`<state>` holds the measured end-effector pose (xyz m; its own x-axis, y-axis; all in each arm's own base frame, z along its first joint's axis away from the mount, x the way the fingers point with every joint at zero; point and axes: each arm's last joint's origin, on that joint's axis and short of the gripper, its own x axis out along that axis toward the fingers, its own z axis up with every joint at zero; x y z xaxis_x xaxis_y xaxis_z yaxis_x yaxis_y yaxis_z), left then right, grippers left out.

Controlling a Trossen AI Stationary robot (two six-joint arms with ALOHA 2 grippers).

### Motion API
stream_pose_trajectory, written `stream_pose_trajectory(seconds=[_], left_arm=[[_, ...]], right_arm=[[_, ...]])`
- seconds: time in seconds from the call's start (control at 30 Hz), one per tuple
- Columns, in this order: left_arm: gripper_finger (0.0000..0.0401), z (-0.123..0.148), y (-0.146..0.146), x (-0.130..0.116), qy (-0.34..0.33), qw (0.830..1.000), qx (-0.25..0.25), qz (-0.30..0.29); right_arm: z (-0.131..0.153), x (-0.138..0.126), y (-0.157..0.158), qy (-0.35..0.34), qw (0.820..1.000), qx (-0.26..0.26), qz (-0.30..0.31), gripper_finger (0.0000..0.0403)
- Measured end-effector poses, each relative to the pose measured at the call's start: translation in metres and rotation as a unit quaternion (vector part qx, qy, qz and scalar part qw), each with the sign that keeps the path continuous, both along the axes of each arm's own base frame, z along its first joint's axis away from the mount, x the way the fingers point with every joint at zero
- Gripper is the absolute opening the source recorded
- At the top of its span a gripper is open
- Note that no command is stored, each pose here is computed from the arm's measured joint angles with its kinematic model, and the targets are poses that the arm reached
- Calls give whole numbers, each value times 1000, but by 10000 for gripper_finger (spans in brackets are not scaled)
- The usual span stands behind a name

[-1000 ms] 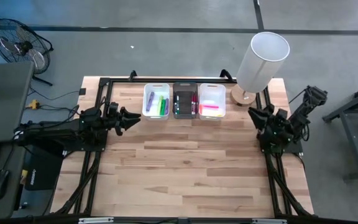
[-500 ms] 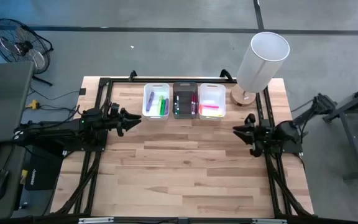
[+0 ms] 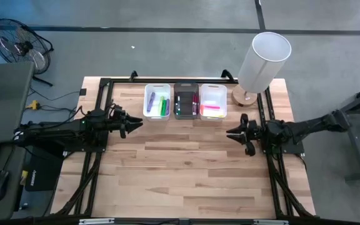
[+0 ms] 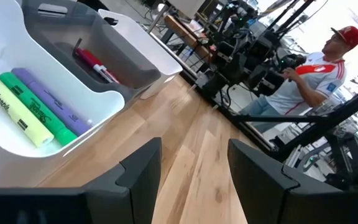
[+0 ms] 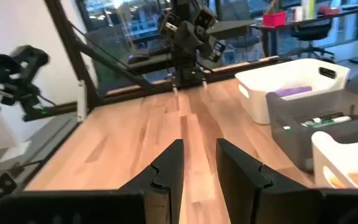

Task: Pick & Place Markers
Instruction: Return to Home Position

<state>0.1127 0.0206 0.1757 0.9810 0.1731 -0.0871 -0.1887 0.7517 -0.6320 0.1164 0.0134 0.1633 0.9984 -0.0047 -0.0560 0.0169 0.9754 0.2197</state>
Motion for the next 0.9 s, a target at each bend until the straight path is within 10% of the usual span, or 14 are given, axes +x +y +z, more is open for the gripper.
stream_pose_trajectory(seconds=[0.9], left_arm=[[182,0,0,0,0,1000,0,0]], right_arm=[[-2,-14,-15,3,1000,-13,3,1]])
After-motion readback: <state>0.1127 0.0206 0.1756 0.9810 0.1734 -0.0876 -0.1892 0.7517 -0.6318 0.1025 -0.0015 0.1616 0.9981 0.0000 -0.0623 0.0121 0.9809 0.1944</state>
